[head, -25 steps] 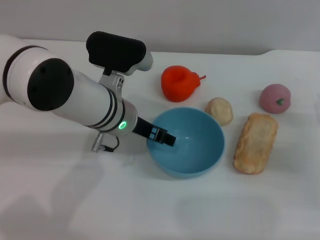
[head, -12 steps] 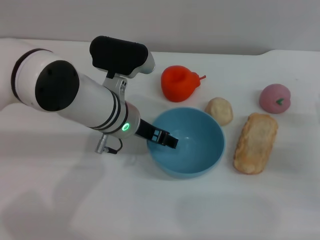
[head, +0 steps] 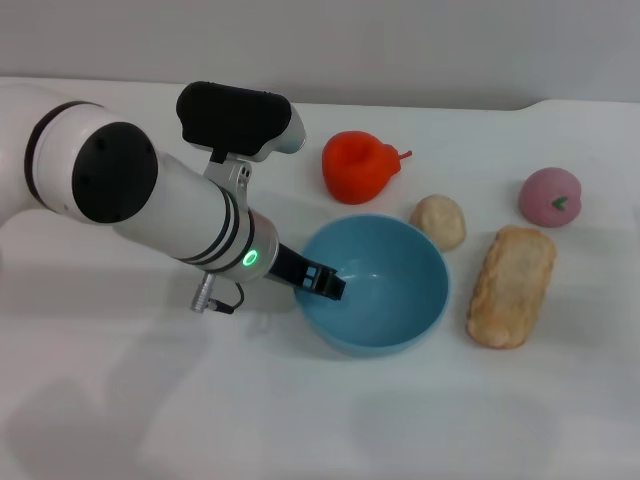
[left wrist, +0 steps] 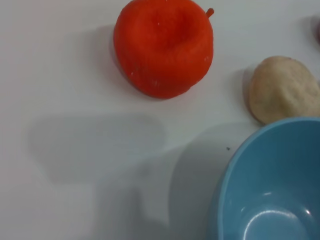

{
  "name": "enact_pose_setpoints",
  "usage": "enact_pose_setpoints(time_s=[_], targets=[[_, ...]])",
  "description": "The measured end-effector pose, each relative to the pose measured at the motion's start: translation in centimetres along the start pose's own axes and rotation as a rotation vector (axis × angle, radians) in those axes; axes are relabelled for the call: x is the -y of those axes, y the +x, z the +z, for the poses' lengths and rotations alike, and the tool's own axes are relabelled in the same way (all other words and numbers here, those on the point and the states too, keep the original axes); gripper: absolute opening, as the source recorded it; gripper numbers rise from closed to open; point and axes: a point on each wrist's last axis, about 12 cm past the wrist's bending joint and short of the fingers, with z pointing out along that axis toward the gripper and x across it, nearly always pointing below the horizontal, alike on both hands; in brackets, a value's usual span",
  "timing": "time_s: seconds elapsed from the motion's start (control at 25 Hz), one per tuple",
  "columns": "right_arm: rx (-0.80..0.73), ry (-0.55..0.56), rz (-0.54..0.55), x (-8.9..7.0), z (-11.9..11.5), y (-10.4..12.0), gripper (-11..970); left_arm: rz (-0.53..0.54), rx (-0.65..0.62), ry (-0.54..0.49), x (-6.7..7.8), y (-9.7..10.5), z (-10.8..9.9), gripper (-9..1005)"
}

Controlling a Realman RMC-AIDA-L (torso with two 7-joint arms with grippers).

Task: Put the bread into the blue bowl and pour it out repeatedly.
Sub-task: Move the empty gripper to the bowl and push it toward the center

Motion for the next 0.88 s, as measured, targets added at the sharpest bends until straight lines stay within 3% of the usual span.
enact_pose_setpoints(time_s=[0.4,0.64,0.88], targets=[[0.002,0.004,0.006,0.13,-0.23,0.1,577,-0.013,-0.004,-0.001,-0.12,0.06,0.01,341],[0.006,0.003,0.009,0.11,-0.22,0.05,577,-0.012,-0.006,0.001,-0.01,-0.09,-0.09,105],[0.027,0.004,0.036,-0.04,-0.06,-0.28,576,-0.025,-0.016,0.018,0.13,-0.16,-0.24,-2]])
